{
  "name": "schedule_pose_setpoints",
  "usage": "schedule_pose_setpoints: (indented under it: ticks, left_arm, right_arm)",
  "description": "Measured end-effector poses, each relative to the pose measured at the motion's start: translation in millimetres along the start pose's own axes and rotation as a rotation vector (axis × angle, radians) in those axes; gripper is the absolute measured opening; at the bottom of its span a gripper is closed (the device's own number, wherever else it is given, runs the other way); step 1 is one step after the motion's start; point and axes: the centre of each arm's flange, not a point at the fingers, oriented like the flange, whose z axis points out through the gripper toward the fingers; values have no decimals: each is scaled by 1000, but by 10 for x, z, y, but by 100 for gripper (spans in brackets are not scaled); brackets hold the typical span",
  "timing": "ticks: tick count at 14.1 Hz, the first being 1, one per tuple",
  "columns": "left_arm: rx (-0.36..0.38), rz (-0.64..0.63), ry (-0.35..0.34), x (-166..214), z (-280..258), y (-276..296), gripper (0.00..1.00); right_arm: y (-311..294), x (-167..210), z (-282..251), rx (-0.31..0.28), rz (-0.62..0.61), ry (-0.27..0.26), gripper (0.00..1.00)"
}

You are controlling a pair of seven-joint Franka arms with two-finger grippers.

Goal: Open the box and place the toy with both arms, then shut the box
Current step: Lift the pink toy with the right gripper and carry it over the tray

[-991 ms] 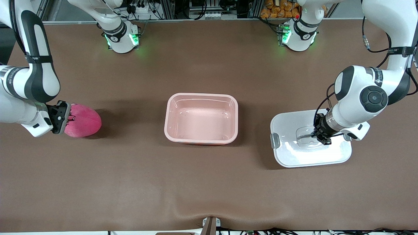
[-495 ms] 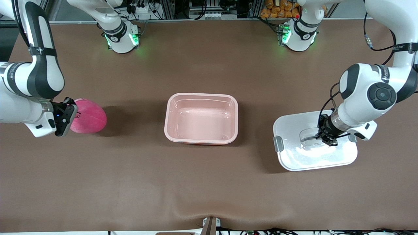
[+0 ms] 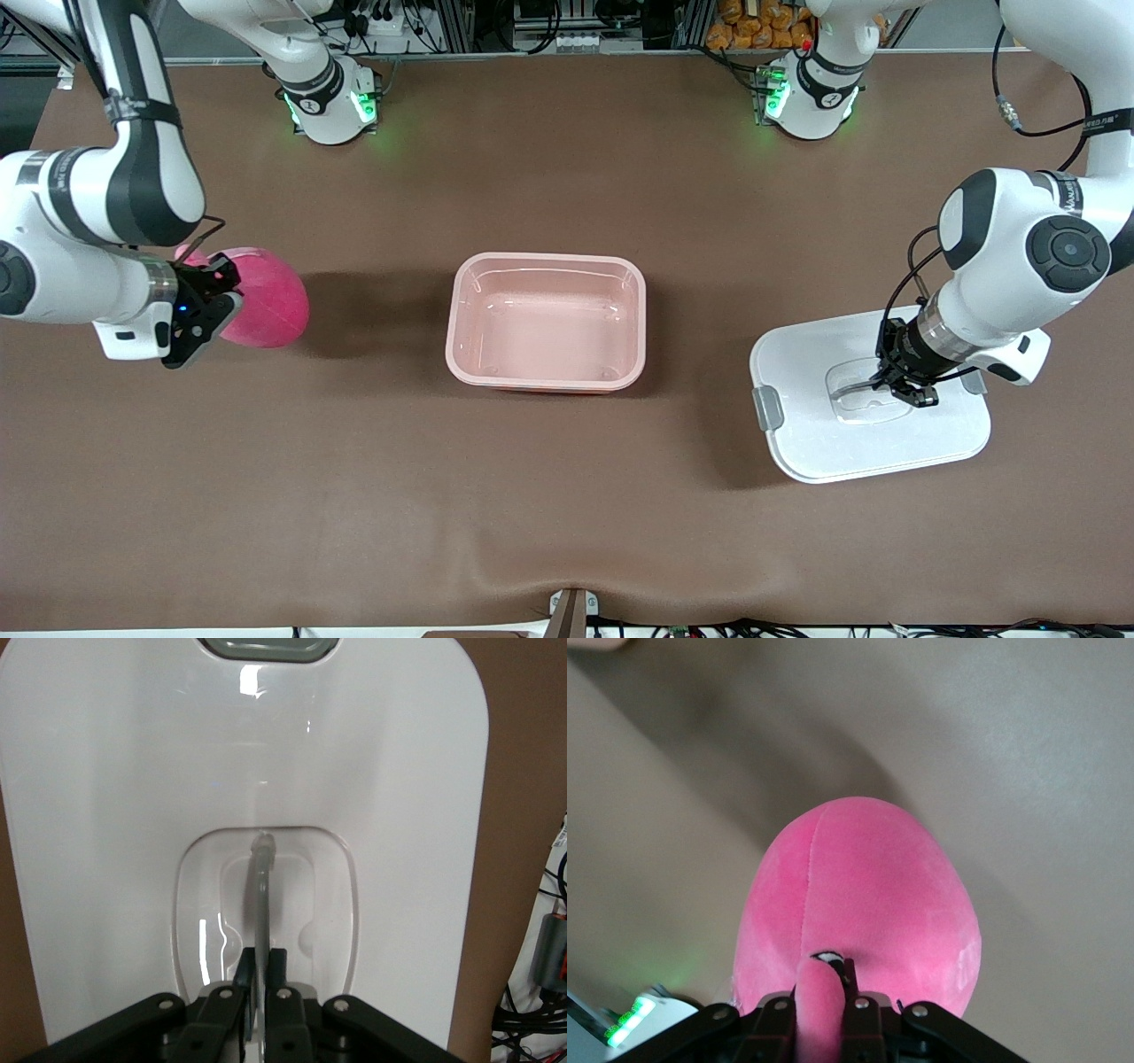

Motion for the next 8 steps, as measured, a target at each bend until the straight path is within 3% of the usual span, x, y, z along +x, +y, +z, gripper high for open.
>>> schedule_pose_setpoints:
  ticks: [8]
  left_arm:
    - [3, -8, 0, -9, 12, -4, 7]
  right_arm:
    - [-919, 630, -204, -10, 199, 27, 12]
